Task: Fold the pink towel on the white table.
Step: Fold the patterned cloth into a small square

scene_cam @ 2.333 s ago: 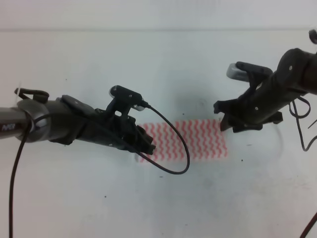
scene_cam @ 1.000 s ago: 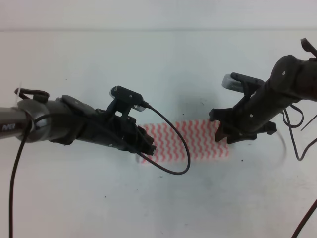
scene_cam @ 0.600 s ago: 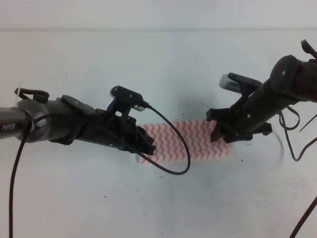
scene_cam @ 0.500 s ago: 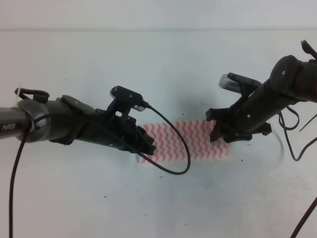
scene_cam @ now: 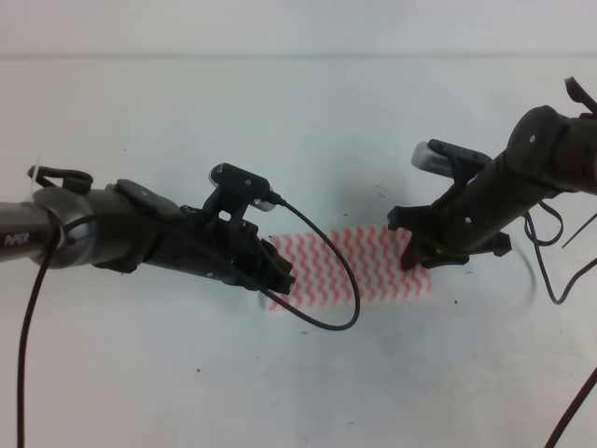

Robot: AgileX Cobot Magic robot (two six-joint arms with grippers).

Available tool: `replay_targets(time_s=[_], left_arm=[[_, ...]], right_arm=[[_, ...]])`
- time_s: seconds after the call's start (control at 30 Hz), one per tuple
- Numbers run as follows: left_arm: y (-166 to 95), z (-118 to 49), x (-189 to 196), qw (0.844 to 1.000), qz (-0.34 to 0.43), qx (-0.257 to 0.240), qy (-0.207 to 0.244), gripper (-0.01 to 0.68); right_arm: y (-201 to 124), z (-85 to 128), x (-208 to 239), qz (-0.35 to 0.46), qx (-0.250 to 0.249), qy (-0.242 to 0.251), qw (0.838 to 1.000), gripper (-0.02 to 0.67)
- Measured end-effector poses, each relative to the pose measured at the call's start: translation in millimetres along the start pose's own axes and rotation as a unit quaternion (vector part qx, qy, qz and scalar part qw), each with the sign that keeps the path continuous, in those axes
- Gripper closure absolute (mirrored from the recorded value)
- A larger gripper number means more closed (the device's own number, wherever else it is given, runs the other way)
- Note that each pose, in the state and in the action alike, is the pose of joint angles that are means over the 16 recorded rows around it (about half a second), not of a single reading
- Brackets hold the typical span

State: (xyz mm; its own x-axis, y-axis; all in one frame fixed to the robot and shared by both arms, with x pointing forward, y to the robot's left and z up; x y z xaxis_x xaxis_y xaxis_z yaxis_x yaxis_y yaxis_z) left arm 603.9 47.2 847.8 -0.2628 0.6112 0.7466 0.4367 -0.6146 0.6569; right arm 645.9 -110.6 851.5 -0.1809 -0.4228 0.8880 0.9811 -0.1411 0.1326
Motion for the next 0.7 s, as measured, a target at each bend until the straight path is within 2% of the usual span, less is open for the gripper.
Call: replay_targets(time_s=[0.33,0.53,0.7], left_arm=[[-0.1,-0.7,0.0,1.0,0.0,0.0,-0.002,0.677],[-0.2,-0.8,0.0,1.0,0.0,-0.001,-0.002,0.677],[0.0,-0.7,0.0,1.0,0.0,-0.001,-0.002,0.677]], right_arm=[[2.2,5.3,7.6,-0.007,0.003,0.006,1.0,0.649],[3.2,17.9,21.0,-0.016,0.01,0.021,1.0,0.659],[0.2,36.8,28.5,-0.024,0.028,0.038,0.999,0.66]])
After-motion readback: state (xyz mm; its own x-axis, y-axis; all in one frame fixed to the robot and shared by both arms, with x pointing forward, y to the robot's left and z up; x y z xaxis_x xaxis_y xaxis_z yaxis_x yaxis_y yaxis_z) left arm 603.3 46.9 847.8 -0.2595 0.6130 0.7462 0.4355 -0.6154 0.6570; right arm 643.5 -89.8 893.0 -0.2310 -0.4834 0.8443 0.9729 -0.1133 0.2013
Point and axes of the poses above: a point on each arm's last joint axis where the gripper is mounted, x pointing back along that axis away from the gripper, z along the wrist's bending axis when the last joint is at zero, y = z × x, the point moved 10 cm from there along -x, pointing out along that axis toward the gripper, and after that the axes turned 6 degrees about -x, right-handed, at the moved point
